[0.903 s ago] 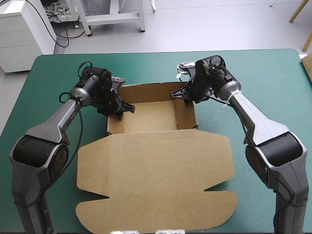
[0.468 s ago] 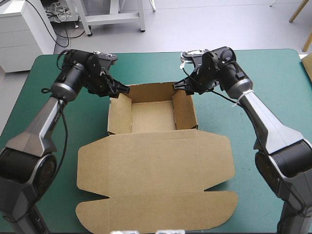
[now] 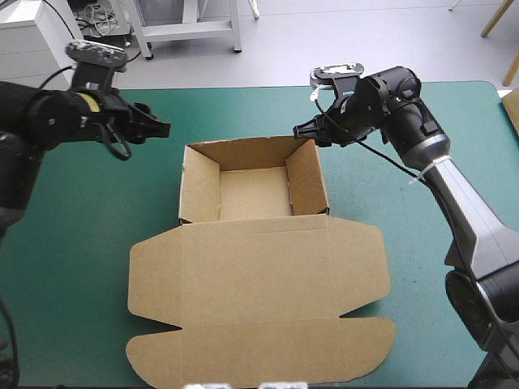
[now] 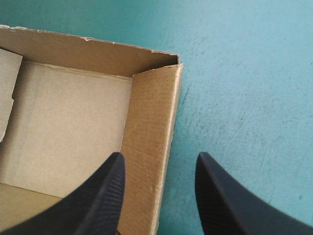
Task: Fold the box
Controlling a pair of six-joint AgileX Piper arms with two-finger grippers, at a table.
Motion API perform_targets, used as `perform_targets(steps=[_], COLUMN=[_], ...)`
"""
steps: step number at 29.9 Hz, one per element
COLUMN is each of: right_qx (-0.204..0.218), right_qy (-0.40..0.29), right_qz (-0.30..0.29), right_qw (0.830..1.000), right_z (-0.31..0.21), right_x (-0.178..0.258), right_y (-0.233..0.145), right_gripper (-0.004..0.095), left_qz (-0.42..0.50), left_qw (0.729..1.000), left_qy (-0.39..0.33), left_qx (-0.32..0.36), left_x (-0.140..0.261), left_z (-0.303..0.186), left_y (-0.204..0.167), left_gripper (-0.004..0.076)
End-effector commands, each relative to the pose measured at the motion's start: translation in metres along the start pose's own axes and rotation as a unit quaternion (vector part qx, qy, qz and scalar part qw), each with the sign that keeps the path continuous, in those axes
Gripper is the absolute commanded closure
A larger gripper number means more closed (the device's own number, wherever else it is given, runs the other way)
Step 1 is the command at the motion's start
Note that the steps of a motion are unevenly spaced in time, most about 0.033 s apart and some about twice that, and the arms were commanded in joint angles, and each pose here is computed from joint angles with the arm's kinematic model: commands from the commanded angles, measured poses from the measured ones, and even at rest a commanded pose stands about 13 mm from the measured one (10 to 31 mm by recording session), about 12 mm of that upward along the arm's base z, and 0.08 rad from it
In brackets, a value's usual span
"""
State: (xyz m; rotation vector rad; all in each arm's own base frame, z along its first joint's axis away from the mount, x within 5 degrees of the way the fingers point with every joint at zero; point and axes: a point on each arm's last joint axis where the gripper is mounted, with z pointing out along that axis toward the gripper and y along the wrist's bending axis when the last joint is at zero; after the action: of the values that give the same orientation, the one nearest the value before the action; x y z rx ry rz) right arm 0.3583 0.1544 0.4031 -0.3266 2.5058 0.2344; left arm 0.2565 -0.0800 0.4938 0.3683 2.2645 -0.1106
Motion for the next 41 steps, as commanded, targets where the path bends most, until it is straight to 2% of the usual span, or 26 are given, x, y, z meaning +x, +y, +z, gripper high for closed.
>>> perform_targets(steps=[1, 5, 9, 12, 16, 18, 22, 27, 30, 34, 37, 41], right_qx=[-0.001, 0.001, 0.004, 0.007, 0.01, 0.012, 0.015, 0.014, 0.014, 0.017, 0.025, 0.096], right_qy=[-0.051, -0.033, -0.01, 0.009, 0.034, 0.048, 0.071, 0.09, 0.092, 0.091, 0.091, 0.083], right_qz=[-0.005, -0.009, -0.011, -0.011, -0.011, -0.011, -0.011, -0.008, -0.008, -0.019, -0.029, -0.057], right_qw=[0.999, 0.999, 1.0, 1.0, 0.999, 0.999, 0.997, 0.996, 0.996, 0.995, 0.995, 0.99], right_z=[-0.024, -0.006, 0.016, 0.034, 0.059, 0.073, 0.095, 0.113, 0.115, 0.115, 0.115, 0.113], right_x=[-0.008, -0.009, -0.008, -0.007, -0.005, -0.003, 0.001, 0.005, 0.006, 0.006, 0.005, 0.002], right_y=[-0.002, -0.002, -0.002, -0.003, -0.003, -0.004, -0.004, -0.004, -0.005, -0.005, -0.007, -0.028], right_gripper=[0.0483, 0.0483, 0.0483, 0.0483, 0.0483, 0.0483, 0.0483, 0.0502, 0.0628, 0.0935, 0.0929, 0.0929], left_qz=[0.017, 0.035, 0.044, 0.045, 0.045, 0.044, 0.037, 0.012, 0.005, -0.005, -0.001, -0.001], left_qw=[0.997, 0.992, 0.993, 0.994, 0.996, 0.996, 0.996, 0.992, 0.99, 0.988, 0.988, 0.988], left_qy=[-0.072, -0.11, -0.103, -0.083, -0.059, -0.057, -0.066, -0.118, -0.136, -0.145, -0.152, -0.152], left_qx=[0.017, 0.043, 0.046, 0.046, 0.046, 0.046, 0.046, 0.044, 0.045, 0.043, 0.035, 0.034], left_x=[0.01, 0.033, 0.073, 0.11, 0.167, 0.196, 0.246, 0.299, 0.319, 0.332, 0.333, 0.333], left_z=[-0.07, -0.111, -0.127, -0.129, -0.122, -0.115, -0.095, -0.075, -0.068, -0.066, -0.067, -0.067], left_y=[-0.002, -0.007, -0.007, -0.008, -0.009, -0.01, -0.012, -0.013, -0.014, -0.014, -0.012, -0.012], left_gripper=[0.0339, 0.0339, 0.0369, 0.0456, 0.0661, 0.0729, 0.0731, 0.0731, 0.0731, 0.0731, 0.0731, 0.0731])
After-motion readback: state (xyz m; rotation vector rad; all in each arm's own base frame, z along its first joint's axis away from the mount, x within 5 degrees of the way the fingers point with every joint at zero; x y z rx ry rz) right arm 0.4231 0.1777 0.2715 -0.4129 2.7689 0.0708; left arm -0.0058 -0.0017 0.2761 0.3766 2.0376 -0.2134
